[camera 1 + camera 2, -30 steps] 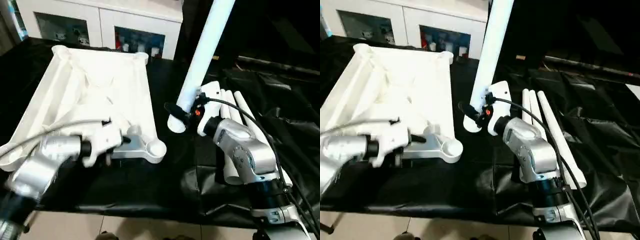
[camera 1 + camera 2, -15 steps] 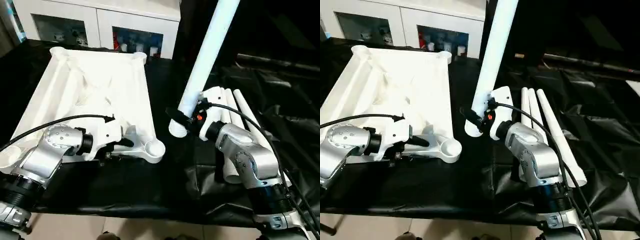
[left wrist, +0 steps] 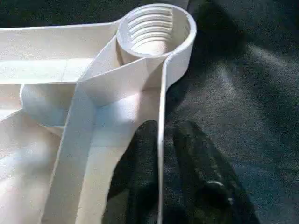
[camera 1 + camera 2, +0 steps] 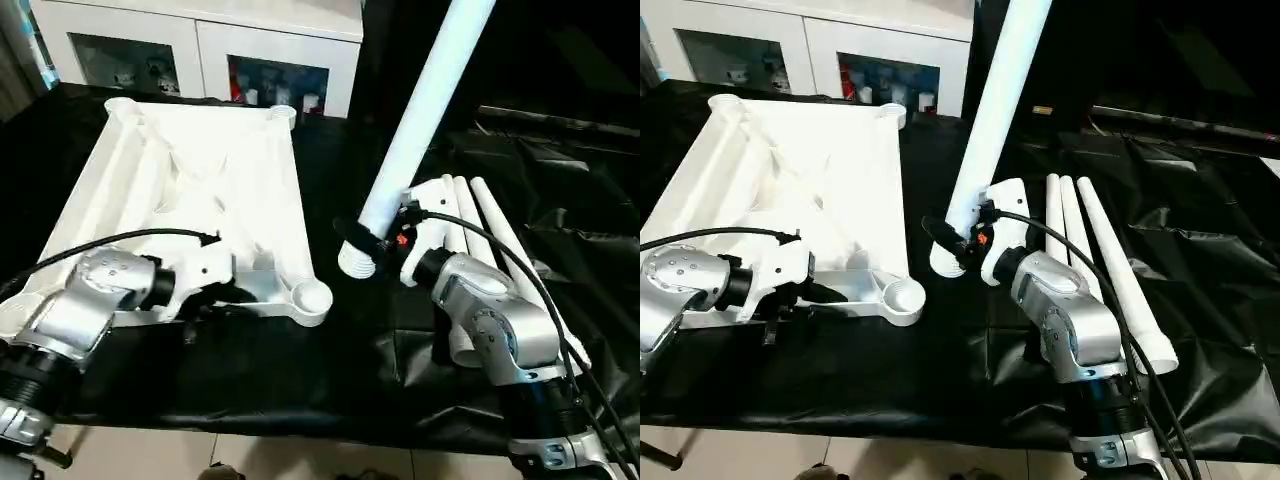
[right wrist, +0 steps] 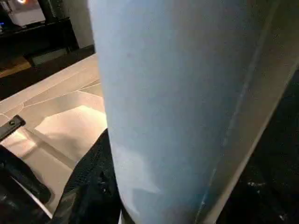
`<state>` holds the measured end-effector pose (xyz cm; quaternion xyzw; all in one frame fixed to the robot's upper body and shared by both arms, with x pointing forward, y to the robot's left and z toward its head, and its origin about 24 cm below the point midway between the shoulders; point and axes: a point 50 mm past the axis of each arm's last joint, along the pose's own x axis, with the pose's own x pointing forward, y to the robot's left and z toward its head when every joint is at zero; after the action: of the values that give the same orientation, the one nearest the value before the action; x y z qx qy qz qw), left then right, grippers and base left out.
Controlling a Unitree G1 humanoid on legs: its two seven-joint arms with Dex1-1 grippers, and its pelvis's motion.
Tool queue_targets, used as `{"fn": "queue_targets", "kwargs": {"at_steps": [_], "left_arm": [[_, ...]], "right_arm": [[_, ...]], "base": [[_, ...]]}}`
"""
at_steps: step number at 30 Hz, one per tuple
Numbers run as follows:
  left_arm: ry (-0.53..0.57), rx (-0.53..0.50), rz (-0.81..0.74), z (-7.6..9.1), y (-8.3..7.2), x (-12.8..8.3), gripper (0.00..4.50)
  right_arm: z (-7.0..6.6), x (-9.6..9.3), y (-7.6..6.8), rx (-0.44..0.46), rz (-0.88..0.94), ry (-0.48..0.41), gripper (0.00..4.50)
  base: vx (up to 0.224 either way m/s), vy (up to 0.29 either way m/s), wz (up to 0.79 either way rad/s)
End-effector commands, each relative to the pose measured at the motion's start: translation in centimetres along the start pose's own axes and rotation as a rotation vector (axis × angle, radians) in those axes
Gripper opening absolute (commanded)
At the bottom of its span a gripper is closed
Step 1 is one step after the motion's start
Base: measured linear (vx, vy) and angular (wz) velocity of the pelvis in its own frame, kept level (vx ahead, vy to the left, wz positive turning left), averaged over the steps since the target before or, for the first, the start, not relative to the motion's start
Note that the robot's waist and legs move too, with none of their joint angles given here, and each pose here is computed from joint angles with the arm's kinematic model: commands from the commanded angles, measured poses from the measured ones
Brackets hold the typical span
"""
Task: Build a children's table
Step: Insert table leg to table base
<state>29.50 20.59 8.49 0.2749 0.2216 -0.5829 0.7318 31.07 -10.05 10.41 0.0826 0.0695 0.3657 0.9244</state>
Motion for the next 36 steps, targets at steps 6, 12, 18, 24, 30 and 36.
{"fn": "queue_targets", "kwargs": {"at_steps": [6,12,18,24,30,36], "left_arm": [[-0.022,-0.006,-0.061,0.6,-1.0,1.1,0.07],[-0.097,0.009,-0.120,3.7,-2.2,3.9,0.00],[-0.022,0.047,-0.043,3.4,-1.5,4.9,0.00],[0.081,0.061,0.063,2.3,-0.6,4.5,0.00],[0.131,0.049,0.112,1.8,0.1,3.8,0.00],[0.176,-0.057,0.127,1.4,-0.1,3.5,0.00]], "right_arm": [[0.0,-0.1,0.4,0.008,0.091,0.055,1.91],[-0.4,0.6,0.5,-0.005,0.183,0.136,1.91],[-0.2,0.9,-0.4,-0.026,0.167,0.156,1.91],[0.5,0.2,-0.7,-0.028,0.173,0.147,1.91],[0.8,0.0,-1.1,-0.013,0.147,0.118,1.91],[1.0,-0.1,-1.2,0.020,0.102,0.072,1.91]], "base": [[0.000,0.000,0.00],[0.000,0.000,0.00],[0.000,0.000,0.00],[0.000,0.000,0.00],[0.000,0.000,0.00],[0.000,0.000,0.00]]}}
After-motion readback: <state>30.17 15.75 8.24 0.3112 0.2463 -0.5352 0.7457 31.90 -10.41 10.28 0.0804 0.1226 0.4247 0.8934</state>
